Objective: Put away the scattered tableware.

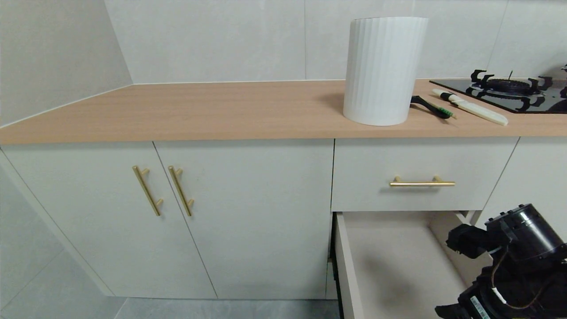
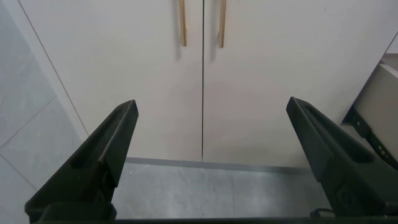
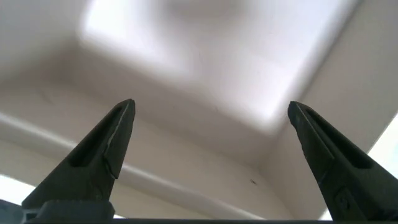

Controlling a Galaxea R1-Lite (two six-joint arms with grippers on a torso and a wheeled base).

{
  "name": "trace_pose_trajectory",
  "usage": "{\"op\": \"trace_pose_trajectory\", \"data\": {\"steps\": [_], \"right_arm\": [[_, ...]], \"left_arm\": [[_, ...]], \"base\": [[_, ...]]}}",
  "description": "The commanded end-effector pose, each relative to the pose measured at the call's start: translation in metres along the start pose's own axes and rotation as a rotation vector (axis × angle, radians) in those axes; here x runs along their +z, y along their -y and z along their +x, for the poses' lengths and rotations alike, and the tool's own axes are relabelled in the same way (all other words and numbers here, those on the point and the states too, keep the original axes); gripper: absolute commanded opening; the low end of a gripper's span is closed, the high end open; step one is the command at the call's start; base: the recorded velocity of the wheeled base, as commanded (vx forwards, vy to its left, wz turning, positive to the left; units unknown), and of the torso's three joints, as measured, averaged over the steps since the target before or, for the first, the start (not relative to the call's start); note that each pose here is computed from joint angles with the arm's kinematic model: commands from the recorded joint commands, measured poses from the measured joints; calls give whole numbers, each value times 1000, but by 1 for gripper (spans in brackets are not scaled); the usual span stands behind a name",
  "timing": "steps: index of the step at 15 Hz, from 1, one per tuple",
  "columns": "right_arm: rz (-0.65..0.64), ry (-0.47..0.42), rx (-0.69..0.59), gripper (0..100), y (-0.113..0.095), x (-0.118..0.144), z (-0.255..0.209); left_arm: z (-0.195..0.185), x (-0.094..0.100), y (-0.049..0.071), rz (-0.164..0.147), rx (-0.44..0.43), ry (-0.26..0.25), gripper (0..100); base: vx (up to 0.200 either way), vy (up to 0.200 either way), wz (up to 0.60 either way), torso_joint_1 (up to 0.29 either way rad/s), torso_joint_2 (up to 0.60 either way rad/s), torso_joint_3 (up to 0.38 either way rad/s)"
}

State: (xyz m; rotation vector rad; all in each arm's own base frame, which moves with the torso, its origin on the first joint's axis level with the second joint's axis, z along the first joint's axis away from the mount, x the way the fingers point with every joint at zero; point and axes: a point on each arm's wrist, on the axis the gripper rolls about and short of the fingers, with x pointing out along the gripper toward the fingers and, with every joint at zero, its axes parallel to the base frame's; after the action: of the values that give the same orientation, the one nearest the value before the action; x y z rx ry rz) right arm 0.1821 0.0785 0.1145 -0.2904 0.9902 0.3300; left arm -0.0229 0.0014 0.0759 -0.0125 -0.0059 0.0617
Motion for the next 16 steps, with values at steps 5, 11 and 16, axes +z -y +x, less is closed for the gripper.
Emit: {"op": "trace_pose_trajectory", "data": {"steps": [5, 11, 16], "right_arm": [[100, 237, -42, 100, 31, 12, -26], [117, 289, -67, 100, 36, 10, -36], [117, 292, -69, 100, 36, 10, -37]], "left_arm": [[0, 0, 0, 0, 0, 1, 100], [0, 0, 0, 0, 0, -1, 100], [0, 0, 0, 0, 0, -1, 100]], "base": [[0, 0, 0, 0, 0, 0], [0, 0, 0, 16, -65, -46], [0, 0, 0, 121, -384, -285]]}}
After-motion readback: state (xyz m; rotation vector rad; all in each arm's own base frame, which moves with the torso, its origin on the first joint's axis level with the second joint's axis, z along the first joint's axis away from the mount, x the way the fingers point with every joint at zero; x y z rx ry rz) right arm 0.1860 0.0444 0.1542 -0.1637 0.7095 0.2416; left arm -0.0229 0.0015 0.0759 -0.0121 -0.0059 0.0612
